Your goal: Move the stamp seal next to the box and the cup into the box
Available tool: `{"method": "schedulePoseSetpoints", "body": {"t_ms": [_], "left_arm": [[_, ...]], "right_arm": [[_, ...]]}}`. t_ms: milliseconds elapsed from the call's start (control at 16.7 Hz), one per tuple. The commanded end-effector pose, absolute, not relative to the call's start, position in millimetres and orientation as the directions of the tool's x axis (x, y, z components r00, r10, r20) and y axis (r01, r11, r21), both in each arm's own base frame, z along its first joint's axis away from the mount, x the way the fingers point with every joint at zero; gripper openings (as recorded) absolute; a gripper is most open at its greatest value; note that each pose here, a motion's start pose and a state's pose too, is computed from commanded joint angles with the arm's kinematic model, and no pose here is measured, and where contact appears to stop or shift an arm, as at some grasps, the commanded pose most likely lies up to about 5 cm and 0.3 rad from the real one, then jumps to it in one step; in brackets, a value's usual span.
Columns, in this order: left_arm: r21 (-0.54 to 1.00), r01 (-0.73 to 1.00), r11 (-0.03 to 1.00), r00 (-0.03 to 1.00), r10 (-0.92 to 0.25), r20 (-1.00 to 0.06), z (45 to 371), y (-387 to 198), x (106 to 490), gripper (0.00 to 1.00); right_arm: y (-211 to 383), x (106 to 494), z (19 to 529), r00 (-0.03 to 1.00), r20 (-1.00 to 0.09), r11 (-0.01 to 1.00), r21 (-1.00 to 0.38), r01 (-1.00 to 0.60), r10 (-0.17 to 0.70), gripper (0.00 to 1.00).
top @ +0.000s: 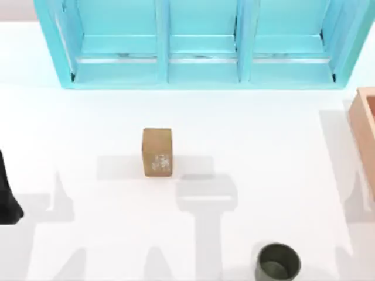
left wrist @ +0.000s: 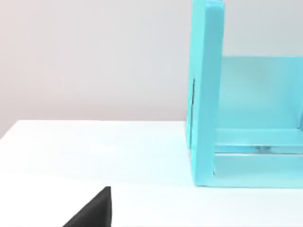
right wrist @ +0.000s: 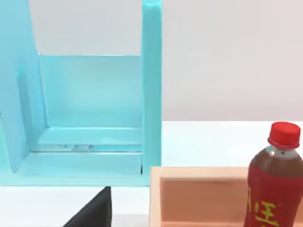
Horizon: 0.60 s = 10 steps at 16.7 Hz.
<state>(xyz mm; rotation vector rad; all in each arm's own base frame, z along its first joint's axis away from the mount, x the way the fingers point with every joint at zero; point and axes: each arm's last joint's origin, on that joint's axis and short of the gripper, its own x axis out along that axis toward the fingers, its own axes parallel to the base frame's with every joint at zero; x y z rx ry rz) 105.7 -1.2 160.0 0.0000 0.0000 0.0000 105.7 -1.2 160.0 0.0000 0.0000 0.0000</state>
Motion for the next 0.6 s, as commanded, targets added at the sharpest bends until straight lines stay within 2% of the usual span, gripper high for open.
{"method": "schedulePoseSetpoints", "body": {"t_ms": [300,600], "left_arm": [[0.000,0.000,1.000,1.000,0.000,0.000,160.0,-1.2,105.7,1.00],[0.000,0.000,1.000,1.000,0.000,0.000,160.0,-1.2,105.7,1.00]], "right_arm": [[0.9,106.0,169.9,1.000,-0.027,1.000,0.016,-0.014,0.015,1.00],[12.6,117.1,214.3,0.976,-0.202,0.994,0.085,-0.064,0.080,1.00]]}}
